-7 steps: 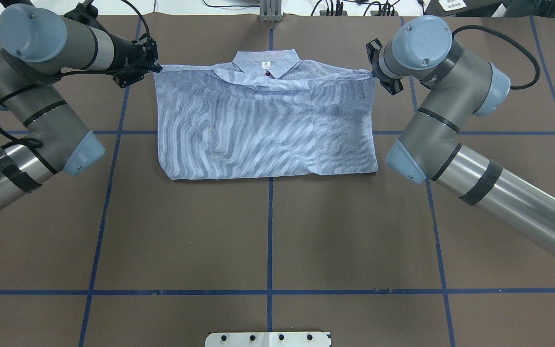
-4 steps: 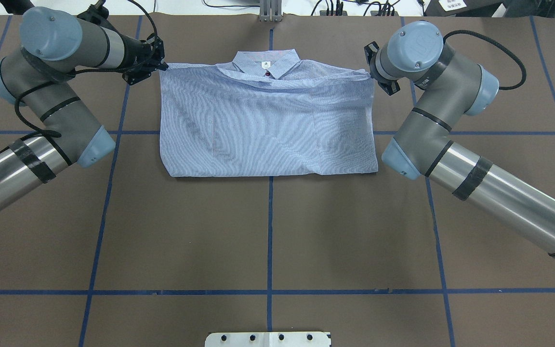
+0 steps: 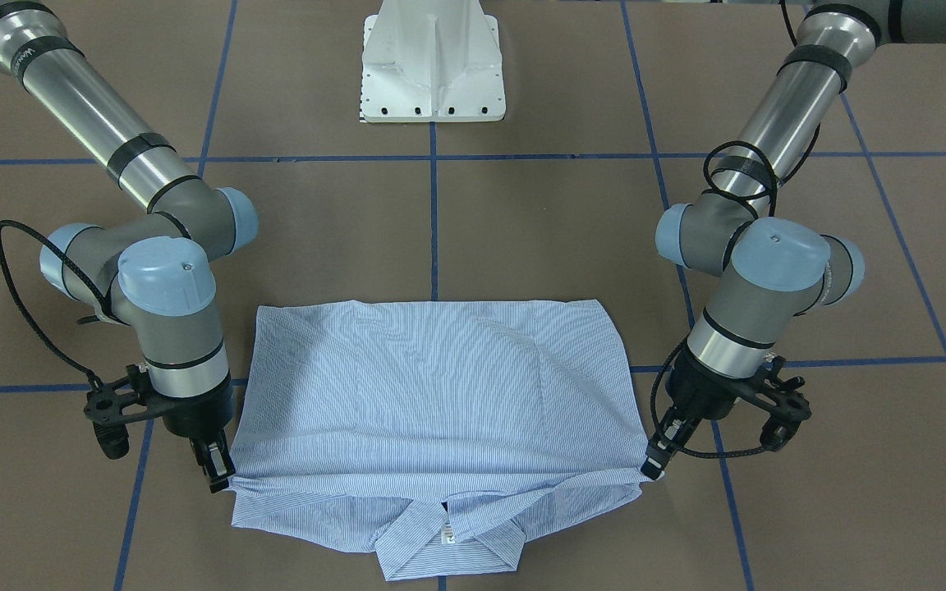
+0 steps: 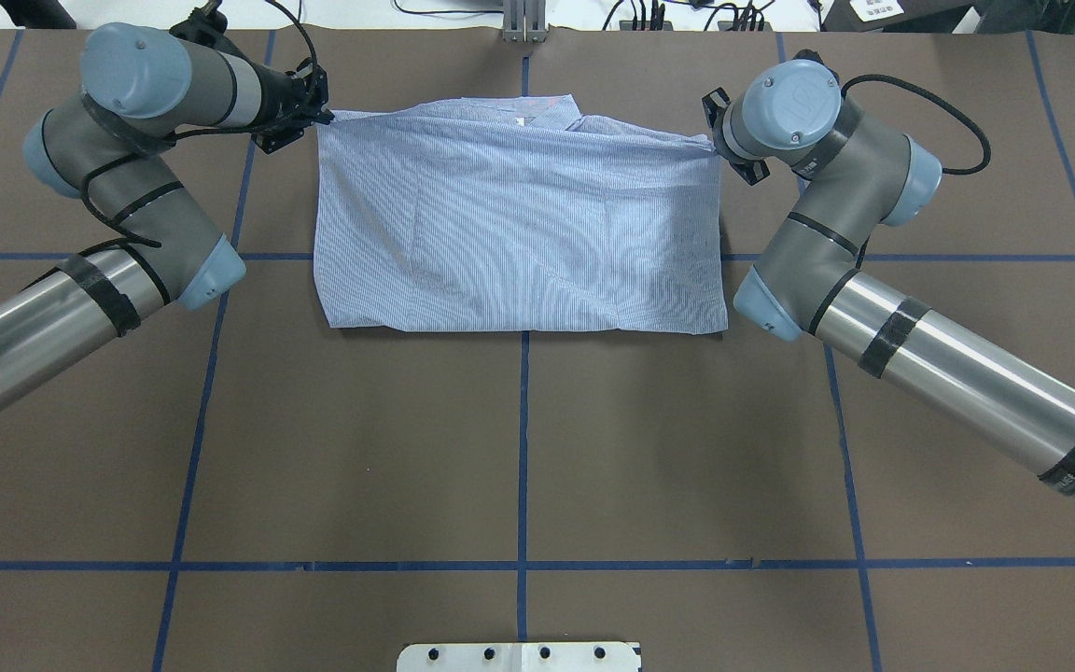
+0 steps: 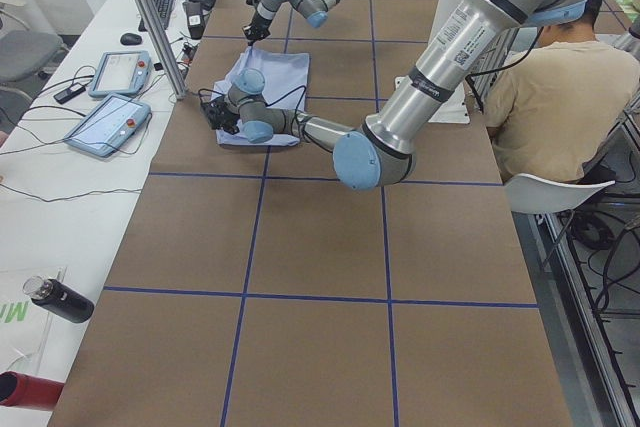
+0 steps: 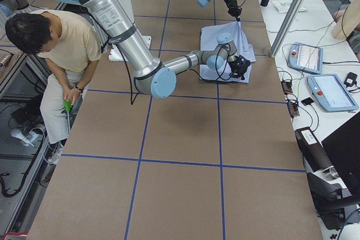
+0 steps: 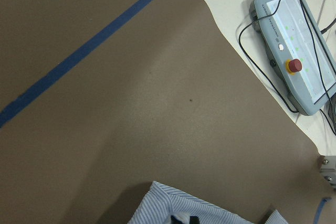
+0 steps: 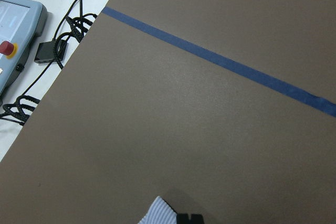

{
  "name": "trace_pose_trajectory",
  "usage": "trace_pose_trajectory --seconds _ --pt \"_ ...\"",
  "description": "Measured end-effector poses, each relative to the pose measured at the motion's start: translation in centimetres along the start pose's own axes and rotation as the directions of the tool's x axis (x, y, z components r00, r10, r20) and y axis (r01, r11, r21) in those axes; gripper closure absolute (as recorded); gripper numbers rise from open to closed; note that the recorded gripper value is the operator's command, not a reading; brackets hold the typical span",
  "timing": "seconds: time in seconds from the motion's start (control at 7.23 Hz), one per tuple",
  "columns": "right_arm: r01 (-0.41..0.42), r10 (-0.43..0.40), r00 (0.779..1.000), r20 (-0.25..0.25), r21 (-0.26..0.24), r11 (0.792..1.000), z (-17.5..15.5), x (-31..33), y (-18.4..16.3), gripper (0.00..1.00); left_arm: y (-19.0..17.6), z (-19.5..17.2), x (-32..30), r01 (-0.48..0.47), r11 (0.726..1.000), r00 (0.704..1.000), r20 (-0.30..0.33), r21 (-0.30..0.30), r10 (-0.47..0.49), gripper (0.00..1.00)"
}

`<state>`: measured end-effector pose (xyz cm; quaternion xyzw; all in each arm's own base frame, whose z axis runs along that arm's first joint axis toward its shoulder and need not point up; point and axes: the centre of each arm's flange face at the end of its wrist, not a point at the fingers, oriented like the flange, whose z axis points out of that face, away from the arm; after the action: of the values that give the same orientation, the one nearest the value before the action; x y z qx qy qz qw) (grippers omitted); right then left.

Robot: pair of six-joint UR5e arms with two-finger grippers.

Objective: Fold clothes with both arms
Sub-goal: 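Lay the hem down at the collar and open both grippers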

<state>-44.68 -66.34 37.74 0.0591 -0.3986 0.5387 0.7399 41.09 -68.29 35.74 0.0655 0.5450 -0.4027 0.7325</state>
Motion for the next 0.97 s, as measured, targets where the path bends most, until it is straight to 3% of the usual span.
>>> trace_pose_trajectory --seconds 0.14,0.28,0.41,0.55,0.97 --pt "0.005 -0.005 1.000 -0.001 0.002 1.000 0.2 0.1 -0.1 1.00 -0.1 0.5 -0.3 0.000 1.000 1.000 0.001 0.000 0.000 0.68" --pt "0.007 -0.007 1.000 -0.001 0.004 1.000 0.2 0.1 -0.1 0.90 -0.3 0.9 -0.8 -0.001 1.000 1.000 0.001 0.000 0.001 0.56" --pt "0.008 -0.008 1.000 0.002 0.004 1.000 0.2 0.0 0.0 0.60 -0.3 1.2 -1.1 -0.001 1.000 1.000 0.003 0.000 0.001 0.54" --pt "0.008 -0.008 1.000 0.006 0.002 1.000 0.0 -0.3 0.2 0.49 -0.3 1.3 -1.2 -0.002 1.000 1.000 0.004 0.001 0.002 0.54" --pt "-0.005 0.006 1.000 0.028 -0.004 1.000 -1.1 -2.0 -0.4 0.46 -0.5 0.9 -0.9 -0.004 1.000 1.000 -0.010 0.003 0.004 0.53"
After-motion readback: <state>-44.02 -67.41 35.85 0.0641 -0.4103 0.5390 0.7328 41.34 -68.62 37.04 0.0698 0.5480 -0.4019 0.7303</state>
